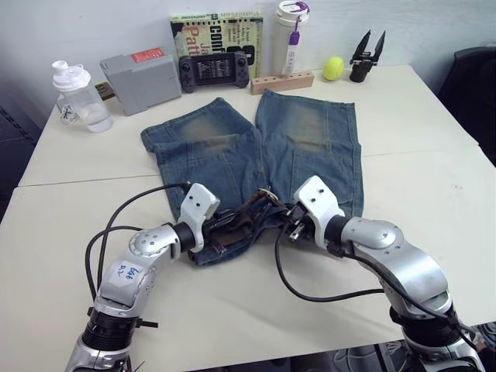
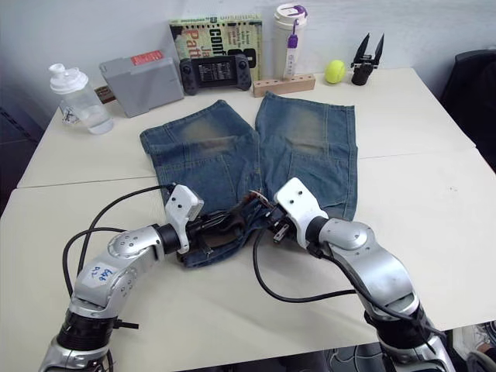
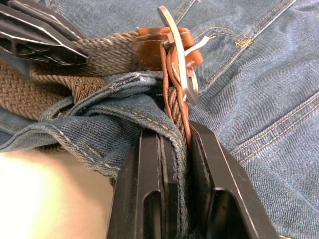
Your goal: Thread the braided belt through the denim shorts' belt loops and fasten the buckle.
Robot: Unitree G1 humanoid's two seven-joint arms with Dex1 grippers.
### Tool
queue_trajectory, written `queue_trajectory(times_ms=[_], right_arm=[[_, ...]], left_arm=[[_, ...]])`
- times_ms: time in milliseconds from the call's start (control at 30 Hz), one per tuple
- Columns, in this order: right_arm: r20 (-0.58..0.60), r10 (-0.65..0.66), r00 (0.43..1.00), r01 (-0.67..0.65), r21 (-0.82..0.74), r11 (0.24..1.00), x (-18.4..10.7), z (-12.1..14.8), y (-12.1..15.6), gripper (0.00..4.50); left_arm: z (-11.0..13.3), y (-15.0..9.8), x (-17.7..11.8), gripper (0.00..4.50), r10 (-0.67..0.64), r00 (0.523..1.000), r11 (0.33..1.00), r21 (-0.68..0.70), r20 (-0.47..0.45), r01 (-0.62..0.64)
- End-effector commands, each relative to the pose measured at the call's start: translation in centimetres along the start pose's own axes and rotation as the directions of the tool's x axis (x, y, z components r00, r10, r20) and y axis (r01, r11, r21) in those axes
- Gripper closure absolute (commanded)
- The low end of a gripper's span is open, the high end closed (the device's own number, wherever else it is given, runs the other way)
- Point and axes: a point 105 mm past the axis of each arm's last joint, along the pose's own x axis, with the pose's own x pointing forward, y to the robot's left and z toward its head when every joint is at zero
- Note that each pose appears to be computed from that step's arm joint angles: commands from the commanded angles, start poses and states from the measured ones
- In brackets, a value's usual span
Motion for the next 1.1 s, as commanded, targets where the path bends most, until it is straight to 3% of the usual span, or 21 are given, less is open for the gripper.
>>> queue_trajectory(times_ms=[33, 433, 700, 767, 833, 1000, 1033, 1100], right_arm=[[0.059, 0.103, 0.993, -0.101, -0.049, 0.994, -0.1, 1.6, 2.4, 4.36], [-0.071, 0.271, 0.960, -0.279, -0.144, 0.949, -0.1, -0.7, 4.5, 4.36], [-0.080, 0.261, 0.962, -0.272, -0.251, 0.929, -0.8, -1.0, 2.9, 4.36], [-0.040, 0.246, 0.968, -0.249, -0.238, 0.939, -1.2, -0.4, 2.3, 3.35], [-0.014, 0.265, 0.964, -0.262, -0.209, 0.942, -2.0, 0.2, 2.0, 2.76], [0.051, 0.319, 0.947, -0.305, -0.176, 0.936, -4.5, 2.5, 0.2, 0.31], [0.073, 0.321, 0.944, -0.305, -0.177, 0.936, -4.9, 3.2, -0.4, 0.09], [0.119, 0.291, 0.949, -0.265, -0.193, 0.945, -5.2, 4.7, -2.0, 0.09]], left_arm=[[0.9, -0.6, 0.5, 4.50, -0.018, 1.000, 0.999, 0.051, 0.022, 0.017], [3.0, -3.1, 2.8, 4.50, -0.143, 0.977, 0.986, 0.110, 0.160, 0.126], [2.4, -2.8, 3.3, 4.50, -0.150, 0.975, 0.985, 0.104, 0.161, 0.134], [2.2, -2.9, 3.3, 4.50, -0.151, 0.976, 0.985, 0.104, 0.160, 0.136], [2.2, -3.0, 3.3, 4.50, -0.153, 0.975, 0.985, 0.104, 0.161, 0.137], [2.0, -3.2, 3.5, 4.50, -0.156, 0.975, 0.985, 0.103, 0.158, 0.140], [2.0, -3.2, 3.6, 4.50, -0.156, 0.975, 0.985, 0.105, 0.158, 0.140], [2.0, -3.2, 3.6, 4.50, -0.157, 0.975, 0.984, 0.107, 0.157, 0.141]])
